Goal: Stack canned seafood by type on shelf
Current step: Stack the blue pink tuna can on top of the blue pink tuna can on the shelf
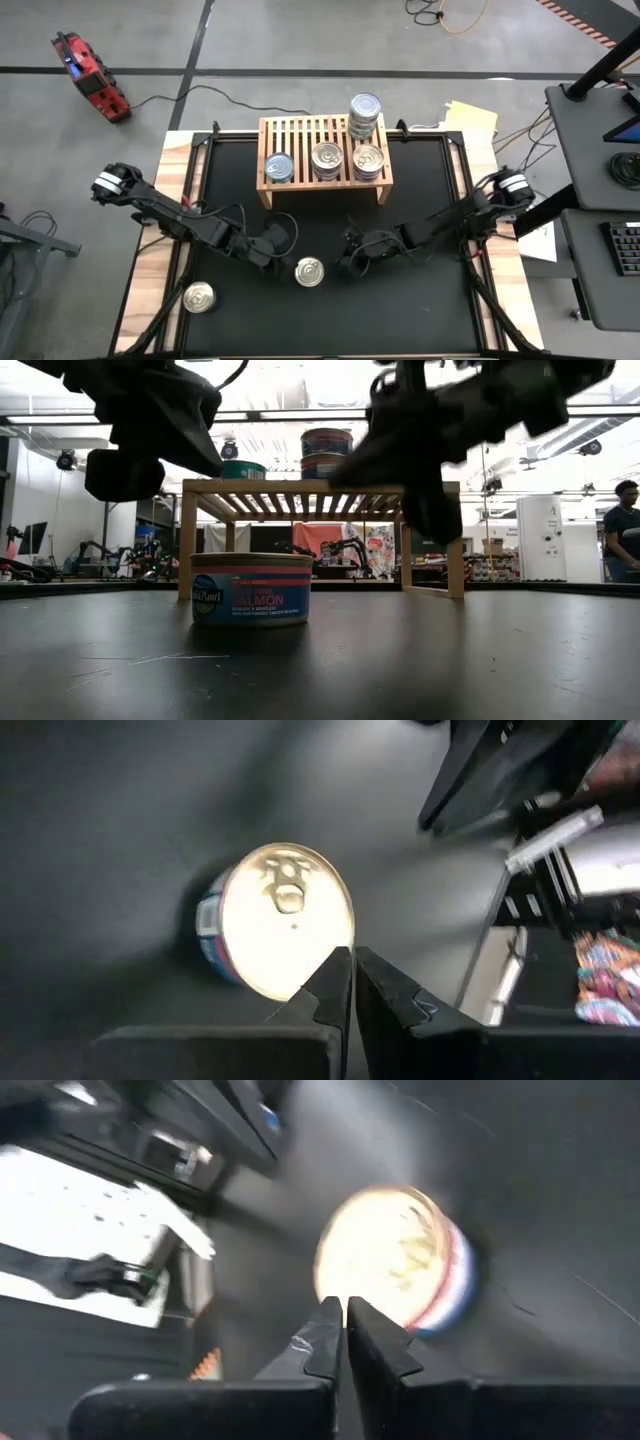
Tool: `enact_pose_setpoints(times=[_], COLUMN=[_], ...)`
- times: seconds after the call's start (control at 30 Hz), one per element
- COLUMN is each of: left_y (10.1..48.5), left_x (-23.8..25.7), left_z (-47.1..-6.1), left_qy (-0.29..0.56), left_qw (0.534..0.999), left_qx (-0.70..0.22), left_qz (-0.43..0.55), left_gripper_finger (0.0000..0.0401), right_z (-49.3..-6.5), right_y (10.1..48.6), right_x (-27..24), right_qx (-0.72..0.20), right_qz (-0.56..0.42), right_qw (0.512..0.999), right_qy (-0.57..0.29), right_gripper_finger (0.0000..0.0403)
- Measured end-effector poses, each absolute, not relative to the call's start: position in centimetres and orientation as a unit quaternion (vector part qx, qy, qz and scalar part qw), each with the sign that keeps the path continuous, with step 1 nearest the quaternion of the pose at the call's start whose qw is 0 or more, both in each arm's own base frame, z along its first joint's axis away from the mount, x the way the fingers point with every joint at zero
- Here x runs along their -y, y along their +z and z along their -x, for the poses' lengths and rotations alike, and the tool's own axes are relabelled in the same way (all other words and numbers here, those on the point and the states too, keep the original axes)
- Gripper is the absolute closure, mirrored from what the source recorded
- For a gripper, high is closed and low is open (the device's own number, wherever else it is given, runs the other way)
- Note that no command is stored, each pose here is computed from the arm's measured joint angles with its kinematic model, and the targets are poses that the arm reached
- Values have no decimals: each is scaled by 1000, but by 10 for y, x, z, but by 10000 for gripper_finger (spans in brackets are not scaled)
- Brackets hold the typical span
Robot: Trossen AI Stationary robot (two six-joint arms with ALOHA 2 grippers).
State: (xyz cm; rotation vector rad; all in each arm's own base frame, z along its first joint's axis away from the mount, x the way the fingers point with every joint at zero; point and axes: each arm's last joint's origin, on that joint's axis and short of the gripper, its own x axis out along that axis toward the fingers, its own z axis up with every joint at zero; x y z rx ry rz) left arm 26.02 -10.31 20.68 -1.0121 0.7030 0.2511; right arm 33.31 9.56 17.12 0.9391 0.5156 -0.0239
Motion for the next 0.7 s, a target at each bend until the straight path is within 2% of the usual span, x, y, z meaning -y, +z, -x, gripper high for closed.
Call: enact_pose_setpoints(times=[0.3, 0.5, 0.7], left_y=[203, 202, 202], left_x=[99, 98, 98], left_z=[-258, -258, -257], left_qy=[157, 168, 176], left_qw=[786, 789, 783], left_qx=[-331, -325, -327], left_qz=[498, 493, 500], left_gripper_finger=[401, 386, 355], right_z=[-339, -353, -374], right_y=[136, 149, 150], right_x=[-100, -104, -110], right_qx=[-284, -262, -306], right_qz=[-425, -406, -361], right_qw=[859, 875, 880], right_qy=[-27, -7, -20], right_gripper_finger=[393, 393, 393])
